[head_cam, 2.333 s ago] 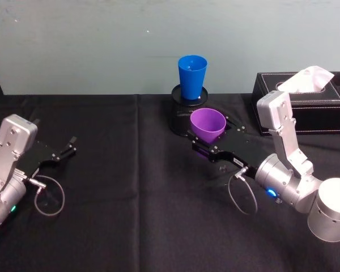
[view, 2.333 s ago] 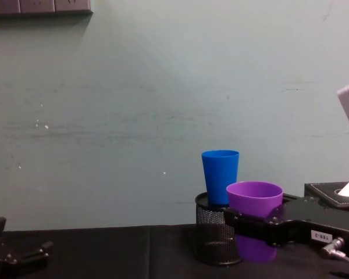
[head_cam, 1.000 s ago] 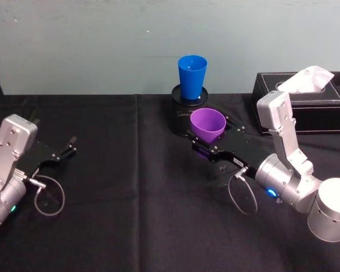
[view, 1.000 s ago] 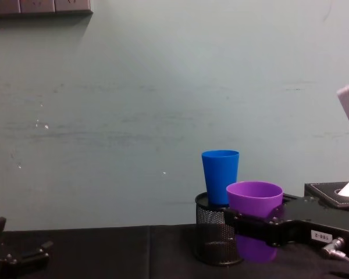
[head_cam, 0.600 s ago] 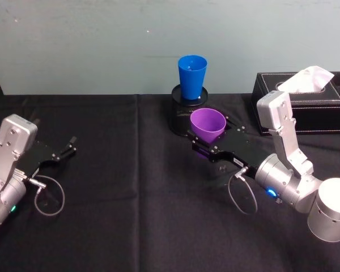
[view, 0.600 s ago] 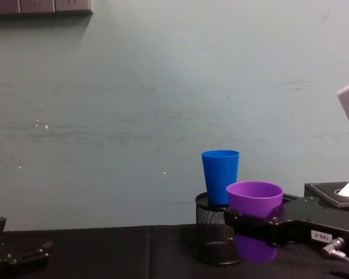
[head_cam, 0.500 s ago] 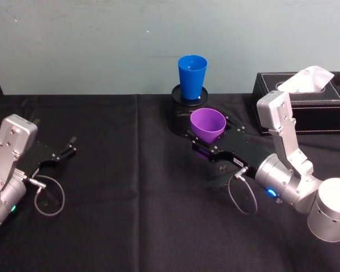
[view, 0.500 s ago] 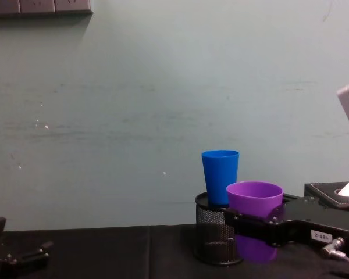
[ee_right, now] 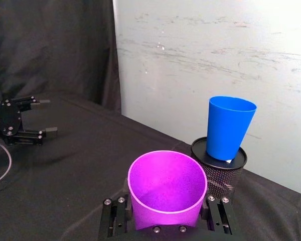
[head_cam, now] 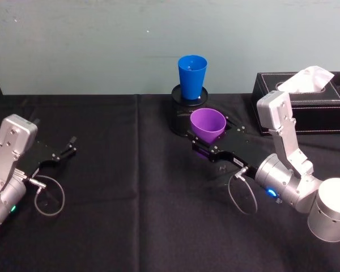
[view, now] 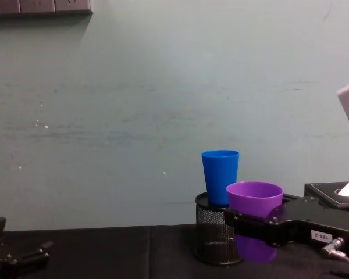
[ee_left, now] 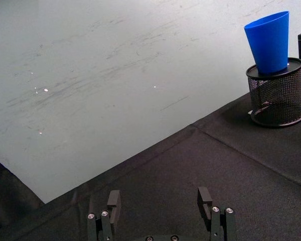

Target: Pick up one cup with a gripper and tap it against the other cup.

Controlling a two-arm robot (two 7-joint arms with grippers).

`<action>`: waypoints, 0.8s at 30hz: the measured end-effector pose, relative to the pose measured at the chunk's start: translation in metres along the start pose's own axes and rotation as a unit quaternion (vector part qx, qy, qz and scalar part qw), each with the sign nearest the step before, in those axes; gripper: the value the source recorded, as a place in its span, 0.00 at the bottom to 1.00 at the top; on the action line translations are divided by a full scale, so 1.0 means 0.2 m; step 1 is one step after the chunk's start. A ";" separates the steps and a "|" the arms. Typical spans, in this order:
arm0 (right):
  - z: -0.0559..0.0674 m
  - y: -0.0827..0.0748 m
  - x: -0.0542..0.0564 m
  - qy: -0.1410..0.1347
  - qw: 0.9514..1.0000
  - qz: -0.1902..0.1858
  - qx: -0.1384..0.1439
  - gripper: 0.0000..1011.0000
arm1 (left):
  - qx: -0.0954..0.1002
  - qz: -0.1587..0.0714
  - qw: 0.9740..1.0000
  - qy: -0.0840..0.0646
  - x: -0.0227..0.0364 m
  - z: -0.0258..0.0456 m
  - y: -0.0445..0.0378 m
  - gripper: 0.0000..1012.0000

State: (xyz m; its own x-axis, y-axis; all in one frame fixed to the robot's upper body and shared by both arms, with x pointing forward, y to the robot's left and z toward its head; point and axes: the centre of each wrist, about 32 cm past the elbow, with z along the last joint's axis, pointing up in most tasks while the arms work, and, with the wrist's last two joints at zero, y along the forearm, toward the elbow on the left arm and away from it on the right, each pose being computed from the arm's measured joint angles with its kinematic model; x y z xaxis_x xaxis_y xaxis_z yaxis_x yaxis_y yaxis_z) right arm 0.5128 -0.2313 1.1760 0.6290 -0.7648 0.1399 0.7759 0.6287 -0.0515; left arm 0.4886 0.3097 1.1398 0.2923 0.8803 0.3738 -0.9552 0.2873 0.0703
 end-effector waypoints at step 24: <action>0.00 0.00 0.00 0.000 1.000 0.000 0.000 0.72 | 0.000 0.000 1.000 0.000 0.000 0.000 0.000 0.99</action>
State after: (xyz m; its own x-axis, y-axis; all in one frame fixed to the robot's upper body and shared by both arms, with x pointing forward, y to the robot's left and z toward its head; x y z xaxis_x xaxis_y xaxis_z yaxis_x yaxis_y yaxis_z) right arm 0.5128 -0.2313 1.1760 0.6290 -0.7647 0.1398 0.7759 0.6288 -0.0516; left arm 0.4886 0.3097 1.1398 0.2923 0.8803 0.3738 -0.9552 0.2873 0.0703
